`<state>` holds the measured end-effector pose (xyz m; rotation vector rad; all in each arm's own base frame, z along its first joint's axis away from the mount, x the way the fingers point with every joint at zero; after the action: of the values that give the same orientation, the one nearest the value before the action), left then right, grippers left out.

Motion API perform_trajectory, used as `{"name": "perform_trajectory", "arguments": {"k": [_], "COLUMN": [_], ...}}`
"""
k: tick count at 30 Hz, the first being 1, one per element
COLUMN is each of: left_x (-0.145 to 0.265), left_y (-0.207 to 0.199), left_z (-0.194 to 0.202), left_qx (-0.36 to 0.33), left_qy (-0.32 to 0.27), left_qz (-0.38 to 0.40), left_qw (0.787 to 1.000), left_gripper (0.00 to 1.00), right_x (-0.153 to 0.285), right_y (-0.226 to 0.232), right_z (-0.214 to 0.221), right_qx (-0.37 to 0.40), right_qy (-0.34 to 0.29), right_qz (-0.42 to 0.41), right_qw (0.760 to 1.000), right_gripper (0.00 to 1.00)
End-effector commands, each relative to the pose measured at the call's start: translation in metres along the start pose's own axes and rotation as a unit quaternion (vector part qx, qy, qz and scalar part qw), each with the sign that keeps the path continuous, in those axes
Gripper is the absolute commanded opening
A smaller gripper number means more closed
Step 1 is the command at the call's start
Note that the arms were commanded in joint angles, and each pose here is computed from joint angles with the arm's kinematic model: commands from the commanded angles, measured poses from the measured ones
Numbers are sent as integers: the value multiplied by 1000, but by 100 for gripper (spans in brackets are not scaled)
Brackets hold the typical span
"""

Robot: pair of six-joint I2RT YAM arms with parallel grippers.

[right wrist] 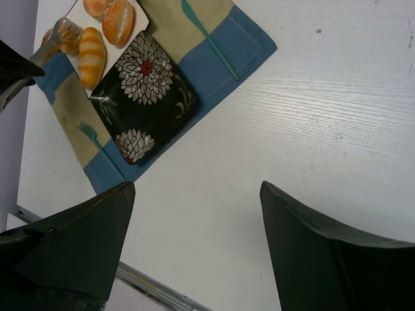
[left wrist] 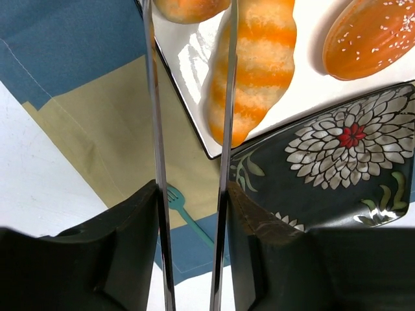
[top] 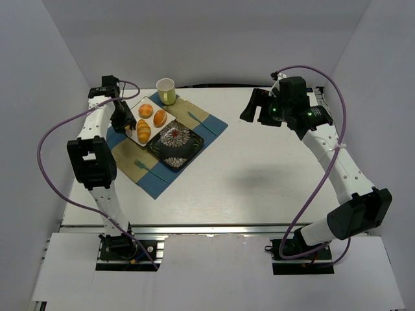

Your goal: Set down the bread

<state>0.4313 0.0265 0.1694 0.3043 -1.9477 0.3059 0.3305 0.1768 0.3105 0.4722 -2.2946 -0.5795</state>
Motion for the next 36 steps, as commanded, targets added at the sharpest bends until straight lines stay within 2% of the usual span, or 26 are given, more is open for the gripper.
{"name": "perform_trajectory", "arguments": {"k": [1,5,8,10,11,12,14,20,23,30,36], "left_x": [26,54,83,100,107,102,118,109,95,71,60], "left_y": [-2,-1,-7,-18,-36,-44,-65,-126,-140,-146,-141], "left_z": [-19,-39,-54,-60,-57,-54,-43,22,47,69,74], "left_qx": [0,-2,-2,-3,-12,-14,-32,-120,-130,-137,-152], "left_qy": [-48,-80,-109,-135,-133,-136,-144,-103,-90,-85,-75], "left_qz": [-3,-15,5,47,104,128,175,204,207,212,184], "left_qw": [999,997,994,990,986,982,973,966,966,964,968], "left_gripper": [48,45,45,45,45,45,45,45,45,45,45], "right_x": [13,14,15,15,15,16,17,25,32,42,47], "right_y": [9,10,12,13,14,13,12,6,5,0,-1], "right_z": [-14,-15,-15,-17,-18,-18,-22,-37,-40,-34,-32], "right_qx": [10,10,8,6,8,7,9,-1,-6,-14,-15], "right_qy": [-29,-30,-29,-32,-33,-35,-45,-77,-90,-94,-94], "right_qz": [-17,-20,-24,-26,-26,-23,-14,10,11,18,23], "right_qw": [999,999,999,999,999,999,999,997,996,995,995], "right_gripper": [84,84,84,84,84,84,84,84,84,84,84]}}
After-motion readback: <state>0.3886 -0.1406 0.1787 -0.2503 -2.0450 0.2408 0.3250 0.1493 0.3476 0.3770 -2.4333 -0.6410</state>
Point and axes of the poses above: each gripper's point midway between its finger pads, its own x axis back along the fingers, its own y axis along the line the jaws close on, z = x × y, the point moved 4 cm from there along x, back along the fingers, and after that the axes turned 7 degrees about -x, right-handed, at the moved point
